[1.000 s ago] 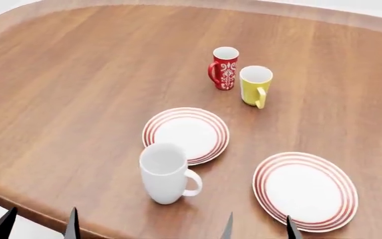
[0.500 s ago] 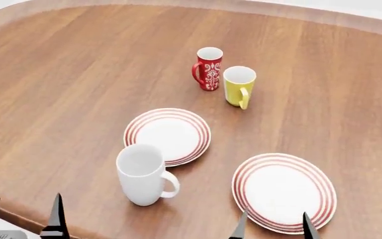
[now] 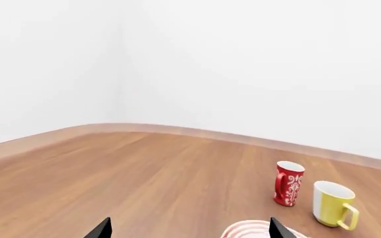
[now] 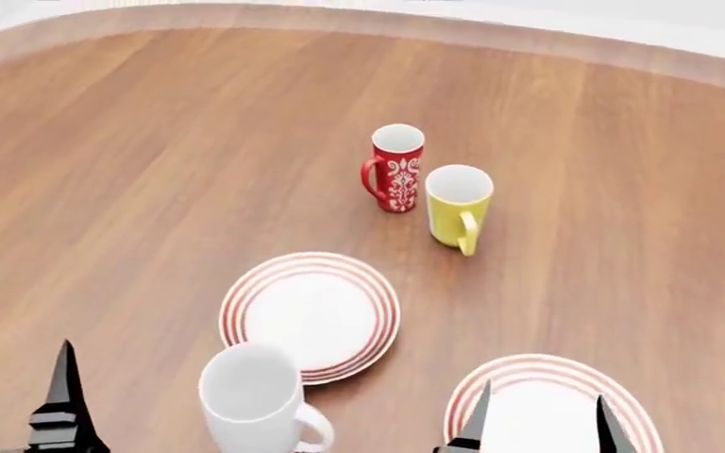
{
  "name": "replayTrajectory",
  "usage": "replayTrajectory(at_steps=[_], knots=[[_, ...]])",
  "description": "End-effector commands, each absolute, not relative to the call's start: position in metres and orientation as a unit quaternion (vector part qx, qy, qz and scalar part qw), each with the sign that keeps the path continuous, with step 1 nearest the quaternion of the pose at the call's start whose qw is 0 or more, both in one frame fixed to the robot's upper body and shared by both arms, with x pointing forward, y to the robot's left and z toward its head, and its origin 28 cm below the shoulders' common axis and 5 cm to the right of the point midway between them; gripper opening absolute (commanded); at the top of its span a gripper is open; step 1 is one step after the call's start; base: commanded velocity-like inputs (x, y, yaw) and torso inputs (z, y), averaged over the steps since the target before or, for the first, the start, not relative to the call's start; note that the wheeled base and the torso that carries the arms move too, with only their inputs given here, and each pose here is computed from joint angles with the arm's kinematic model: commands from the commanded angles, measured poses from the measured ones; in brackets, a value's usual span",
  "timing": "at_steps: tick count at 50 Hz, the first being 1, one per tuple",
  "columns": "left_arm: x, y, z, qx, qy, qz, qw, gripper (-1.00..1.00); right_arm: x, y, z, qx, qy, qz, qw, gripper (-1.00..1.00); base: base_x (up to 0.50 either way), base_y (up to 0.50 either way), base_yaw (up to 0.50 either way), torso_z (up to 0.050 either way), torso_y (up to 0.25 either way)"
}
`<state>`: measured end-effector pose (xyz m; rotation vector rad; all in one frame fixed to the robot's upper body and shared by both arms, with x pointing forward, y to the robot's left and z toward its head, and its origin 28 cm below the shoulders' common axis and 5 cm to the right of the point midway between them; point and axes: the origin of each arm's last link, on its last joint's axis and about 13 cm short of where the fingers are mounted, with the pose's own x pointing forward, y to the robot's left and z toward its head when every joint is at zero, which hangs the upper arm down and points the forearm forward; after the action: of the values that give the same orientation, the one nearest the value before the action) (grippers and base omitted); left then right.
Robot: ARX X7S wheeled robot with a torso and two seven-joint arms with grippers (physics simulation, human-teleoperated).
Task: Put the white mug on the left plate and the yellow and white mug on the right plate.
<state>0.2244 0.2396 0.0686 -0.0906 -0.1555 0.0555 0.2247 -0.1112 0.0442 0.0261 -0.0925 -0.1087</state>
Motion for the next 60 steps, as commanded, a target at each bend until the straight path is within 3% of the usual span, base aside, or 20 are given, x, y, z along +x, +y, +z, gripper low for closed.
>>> replayTrajectory(at_steps=[1,12,17,30,40,55,56,58,59,60], knots=[[0.222,0.241,0.068,-0.047,-0.076,0.025,0.996,1.00,0.222,-0.113,0.046,0.012,-0.055,-0.056,0.997,1.00,0.48,0.14,0.00,0.000,0.000],[0.222,0.242,0.069,-0.045,-0.076,0.024,0.996,1.00,0.223,-0.114,0.045,0.010,-0.060,-0.066,0.996,1.00,0.42,0.13,0.00,0.000,0.000],[0.222,0.242,0.069,-0.045,-0.078,0.025,0.996,1.00,0.222,-0.112,0.045,-0.046,-0.067,-0.059,0.995,1.00,-0.05,0.25,0.00,0.000,0.000],[0.223,0.243,0.071,-0.045,-0.080,0.026,0.995,1.00,0.223,-0.113,0.047,0.012,-0.056,-0.051,0.997,1.00,-0.02,0.11,0.00,0.000,0.000],[0.223,0.243,0.072,-0.046,-0.081,0.027,0.995,1.00,0.223,-0.115,0.048,0.005,-0.068,-0.063,0.996,1.00,0.47,0.13,0.00,0.000,0.000],[0.221,0.252,0.078,-0.052,-0.098,0.053,0.992,1.00,0.220,-0.116,0.050,0.002,-0.069,-0.053,0.996,1.00,0.00,0.00,0.00,0.000,0.001],[0.187,0.280,0.092,-0.094,-0.121,0.149,0.977,1.00,0.209,-0.158,0.073,-0.037,-0.054,-0.066,0.996,1.00,0.00,0.00,0.00,0.000,0.000],[0.158,0.289,0.141,-0.089,-0.232,0.160,0.955,1.00,0.204,-0.157,0.091,-0.062,-0.046,-0.050,0.996,1.00,0.00,0.00,0.00,0.000,0.000],[0.147,0.279,0.166,-0.077,-0.293,0.134,0.944,1.00,0.204,-0.157,0.092,-0.064,-0.046,-0.050,0.996,1.00,0.00,0.00,0.00,0.000,0.000],[0.148,0.280,0.165,-0.077,-0.292,0.134,0.944,1.00,0.204,-0.157,0.092,-0.064,-0.045,-0.050,0.996,1.00,0.00,0.00,0.00,0.000,0.000]])
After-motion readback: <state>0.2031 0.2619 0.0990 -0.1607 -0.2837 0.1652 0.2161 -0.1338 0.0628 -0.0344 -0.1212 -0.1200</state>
